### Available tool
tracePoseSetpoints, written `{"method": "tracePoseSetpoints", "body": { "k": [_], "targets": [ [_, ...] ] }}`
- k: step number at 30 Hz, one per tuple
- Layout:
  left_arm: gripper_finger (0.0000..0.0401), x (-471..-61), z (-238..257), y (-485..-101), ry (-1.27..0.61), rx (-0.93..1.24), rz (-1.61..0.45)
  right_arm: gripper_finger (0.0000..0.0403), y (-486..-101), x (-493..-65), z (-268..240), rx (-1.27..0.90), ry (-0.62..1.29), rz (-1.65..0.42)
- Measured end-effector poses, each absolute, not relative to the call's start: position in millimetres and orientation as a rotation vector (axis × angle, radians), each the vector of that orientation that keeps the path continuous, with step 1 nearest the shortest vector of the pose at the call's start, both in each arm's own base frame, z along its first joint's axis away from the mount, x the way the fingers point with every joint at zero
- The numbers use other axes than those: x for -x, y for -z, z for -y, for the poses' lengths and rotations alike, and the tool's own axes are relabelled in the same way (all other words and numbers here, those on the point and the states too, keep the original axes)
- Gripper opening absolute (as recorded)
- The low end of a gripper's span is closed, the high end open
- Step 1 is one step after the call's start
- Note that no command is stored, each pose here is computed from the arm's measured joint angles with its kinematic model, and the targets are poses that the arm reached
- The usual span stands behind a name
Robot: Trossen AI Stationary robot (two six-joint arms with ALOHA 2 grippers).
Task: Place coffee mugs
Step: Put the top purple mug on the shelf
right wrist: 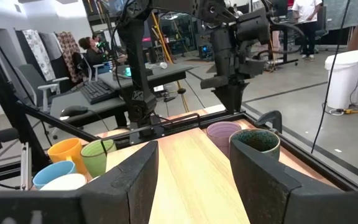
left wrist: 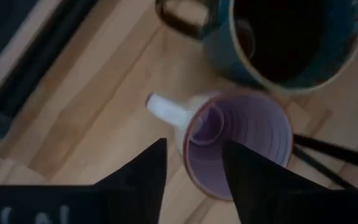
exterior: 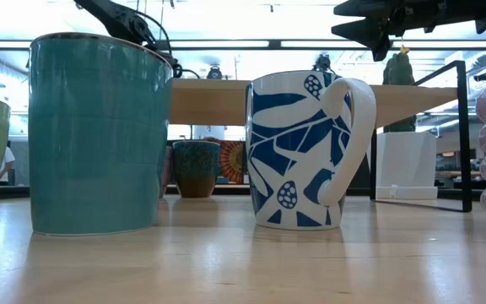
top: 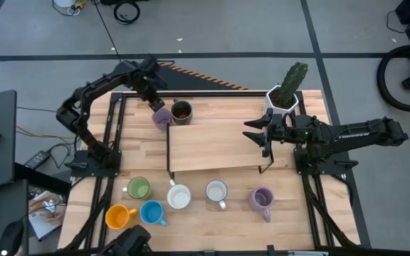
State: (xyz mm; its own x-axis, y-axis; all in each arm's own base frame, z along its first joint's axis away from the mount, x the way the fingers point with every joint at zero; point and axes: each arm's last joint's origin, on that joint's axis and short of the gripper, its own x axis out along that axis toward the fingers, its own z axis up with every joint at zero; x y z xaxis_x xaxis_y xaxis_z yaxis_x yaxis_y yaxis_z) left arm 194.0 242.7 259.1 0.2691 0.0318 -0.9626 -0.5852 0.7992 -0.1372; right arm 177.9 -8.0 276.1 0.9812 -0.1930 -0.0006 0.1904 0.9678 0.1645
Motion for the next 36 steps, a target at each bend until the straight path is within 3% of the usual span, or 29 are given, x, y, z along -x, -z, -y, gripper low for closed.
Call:
{"method": "tracePoseSetpoints", "body": {
  "k": [5,25,36],
  "targets": [
    [0.0192,-197.8,-241.1,-253.0,-0.467,0.508,-1.308,0.0203,-276.1,-177.9,8.0,-0.163,0.194,0.016],
    [0.0193,-206.7,-242.9,-225.2,-0.61,0.628,-1.328,0.0203,-276.0,-178.1,8.0,-0.158,0.194,0.015],
    [0.0131,-205.9,-241.1,-216.6,-0.724,0.744,-1.297,0.0203,-276.1,-178.1,8.0,-0.154,0.194,0.015]
  ]
}}
